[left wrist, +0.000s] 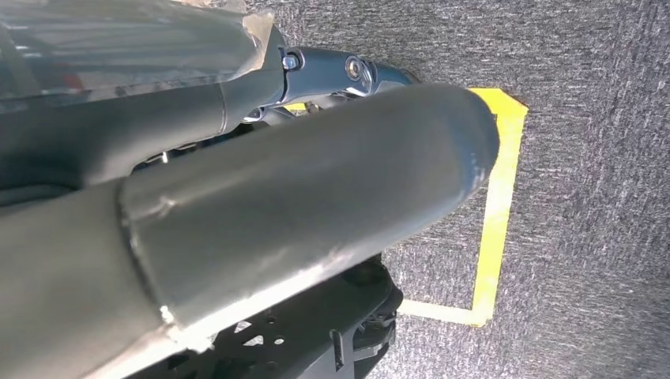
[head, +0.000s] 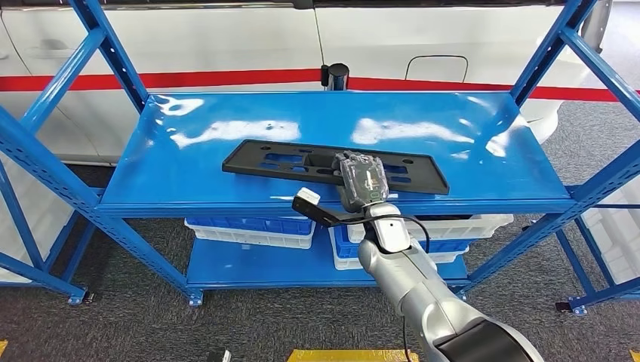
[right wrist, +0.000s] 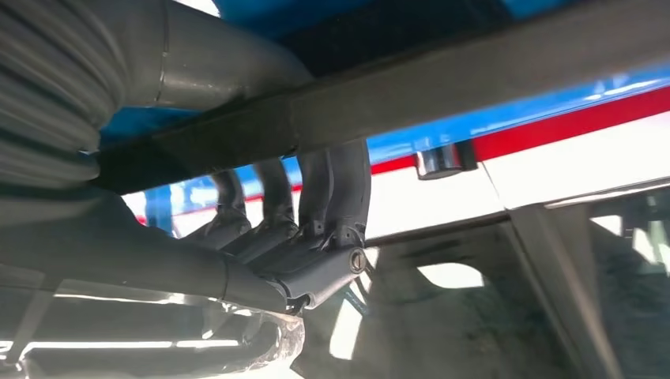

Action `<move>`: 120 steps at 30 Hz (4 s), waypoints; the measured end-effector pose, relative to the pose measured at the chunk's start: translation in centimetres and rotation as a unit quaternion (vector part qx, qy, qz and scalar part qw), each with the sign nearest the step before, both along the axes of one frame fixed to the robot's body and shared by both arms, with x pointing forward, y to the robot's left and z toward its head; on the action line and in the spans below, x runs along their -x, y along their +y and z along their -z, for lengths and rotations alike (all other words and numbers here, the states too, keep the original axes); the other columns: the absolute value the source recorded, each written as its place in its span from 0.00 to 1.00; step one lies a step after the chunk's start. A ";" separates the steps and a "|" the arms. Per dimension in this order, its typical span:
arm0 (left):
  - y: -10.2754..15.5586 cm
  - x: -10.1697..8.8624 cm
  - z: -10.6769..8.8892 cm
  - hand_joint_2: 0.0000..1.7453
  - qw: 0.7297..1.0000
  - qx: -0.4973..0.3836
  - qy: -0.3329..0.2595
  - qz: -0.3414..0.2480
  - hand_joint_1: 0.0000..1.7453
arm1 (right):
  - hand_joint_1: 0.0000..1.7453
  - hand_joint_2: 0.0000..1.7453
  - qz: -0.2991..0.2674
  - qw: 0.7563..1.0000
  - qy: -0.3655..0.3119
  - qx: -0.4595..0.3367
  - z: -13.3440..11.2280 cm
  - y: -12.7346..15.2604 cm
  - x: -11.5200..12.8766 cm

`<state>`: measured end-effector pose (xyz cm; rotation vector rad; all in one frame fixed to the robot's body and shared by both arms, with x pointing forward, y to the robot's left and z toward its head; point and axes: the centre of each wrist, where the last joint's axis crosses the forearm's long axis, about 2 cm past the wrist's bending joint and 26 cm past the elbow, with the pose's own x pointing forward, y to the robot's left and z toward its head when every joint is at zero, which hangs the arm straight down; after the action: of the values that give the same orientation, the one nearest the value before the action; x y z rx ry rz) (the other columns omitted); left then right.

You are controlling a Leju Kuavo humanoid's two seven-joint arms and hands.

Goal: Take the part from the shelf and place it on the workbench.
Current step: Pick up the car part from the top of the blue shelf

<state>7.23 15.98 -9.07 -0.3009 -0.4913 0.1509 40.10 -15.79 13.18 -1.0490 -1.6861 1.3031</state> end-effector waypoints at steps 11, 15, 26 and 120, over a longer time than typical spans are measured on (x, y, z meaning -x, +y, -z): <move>-0.1 0.4 0.1 0.00 1.000 -0.011 -0.015 0.009 0.00 | 1.00 1.00 -0.010 1.000 -0.006 -0.007 0.0 0.0 0.0; -0.1 0.4 0.0 0.00 1.000 -0.015 -0.012 0.022 0.00 | 1.00 1.00 -0.015 1.000 -0.007 -0.009 0.0 0.0 0.0; -0.4 0.4 0.0 0.00 0.997 -0.028 0.018 0.070 0.00 | 1.00 1.00 -0.028 0.999 -0.017 -0.021 0.1 0.1 0.2; 6.3 2.2 1.5 0.00 0.997 -0.024 0.028 -0.068 0.00 | 1.00 1.00 -0.024 0.965 -0.221 -0.136 -3.6 -6.5 9.0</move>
<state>5.06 22.24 -10.60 -0.2153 -0.4599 0.2792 31.14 -22.25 16.79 -1.1969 -2.1609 0.8666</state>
